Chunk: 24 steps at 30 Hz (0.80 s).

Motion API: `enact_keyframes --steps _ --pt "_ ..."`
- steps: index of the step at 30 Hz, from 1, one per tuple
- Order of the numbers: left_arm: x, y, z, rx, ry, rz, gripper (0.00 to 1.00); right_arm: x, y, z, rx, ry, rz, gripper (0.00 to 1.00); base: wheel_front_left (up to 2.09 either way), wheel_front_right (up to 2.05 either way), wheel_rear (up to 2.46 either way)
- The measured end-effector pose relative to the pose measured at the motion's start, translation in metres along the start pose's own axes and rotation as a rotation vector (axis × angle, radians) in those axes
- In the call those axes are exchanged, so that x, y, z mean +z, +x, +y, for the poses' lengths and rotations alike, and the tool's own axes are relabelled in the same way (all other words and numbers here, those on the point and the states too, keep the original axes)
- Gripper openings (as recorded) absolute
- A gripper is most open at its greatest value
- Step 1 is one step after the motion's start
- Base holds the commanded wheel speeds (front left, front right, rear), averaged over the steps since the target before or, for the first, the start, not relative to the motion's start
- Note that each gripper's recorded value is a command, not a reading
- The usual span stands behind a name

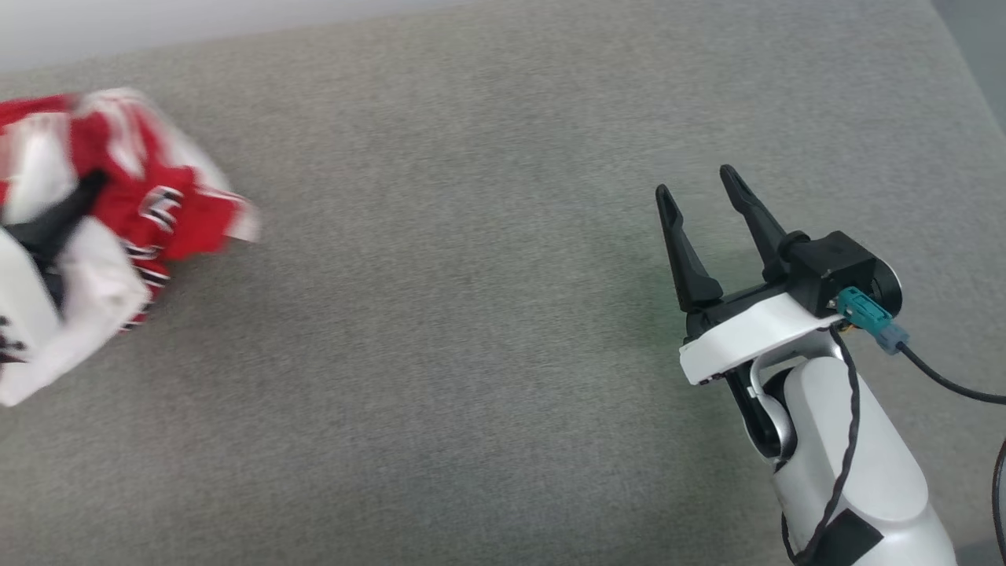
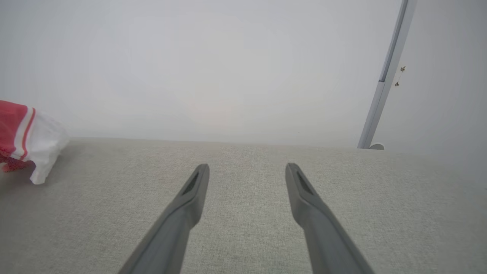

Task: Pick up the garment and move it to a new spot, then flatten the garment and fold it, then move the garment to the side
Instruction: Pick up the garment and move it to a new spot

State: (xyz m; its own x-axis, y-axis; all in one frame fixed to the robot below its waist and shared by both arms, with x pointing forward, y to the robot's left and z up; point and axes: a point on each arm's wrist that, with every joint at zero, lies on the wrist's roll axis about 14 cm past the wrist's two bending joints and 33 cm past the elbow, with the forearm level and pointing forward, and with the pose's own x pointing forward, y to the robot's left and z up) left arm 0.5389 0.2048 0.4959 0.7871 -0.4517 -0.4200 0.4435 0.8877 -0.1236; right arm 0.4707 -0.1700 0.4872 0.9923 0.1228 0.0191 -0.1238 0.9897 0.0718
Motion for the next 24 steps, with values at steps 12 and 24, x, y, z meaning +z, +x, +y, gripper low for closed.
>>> enact_keyframes --steps 12,24 --pt "0.036 0.058 -0.218 -0.636 0.065 -0.020 0.00 0.008 -0.034 -0.057 -0.179 0.050 -0.027 1.00 0.00 0.00 0.00" --pt "-0.026 0.106 -0.289 -0.844 0.089 0.179 0.00 0.002 -0.083 -0.110 -0.373 0.083 -0.004 1.00 0.00 0.00 0.00"
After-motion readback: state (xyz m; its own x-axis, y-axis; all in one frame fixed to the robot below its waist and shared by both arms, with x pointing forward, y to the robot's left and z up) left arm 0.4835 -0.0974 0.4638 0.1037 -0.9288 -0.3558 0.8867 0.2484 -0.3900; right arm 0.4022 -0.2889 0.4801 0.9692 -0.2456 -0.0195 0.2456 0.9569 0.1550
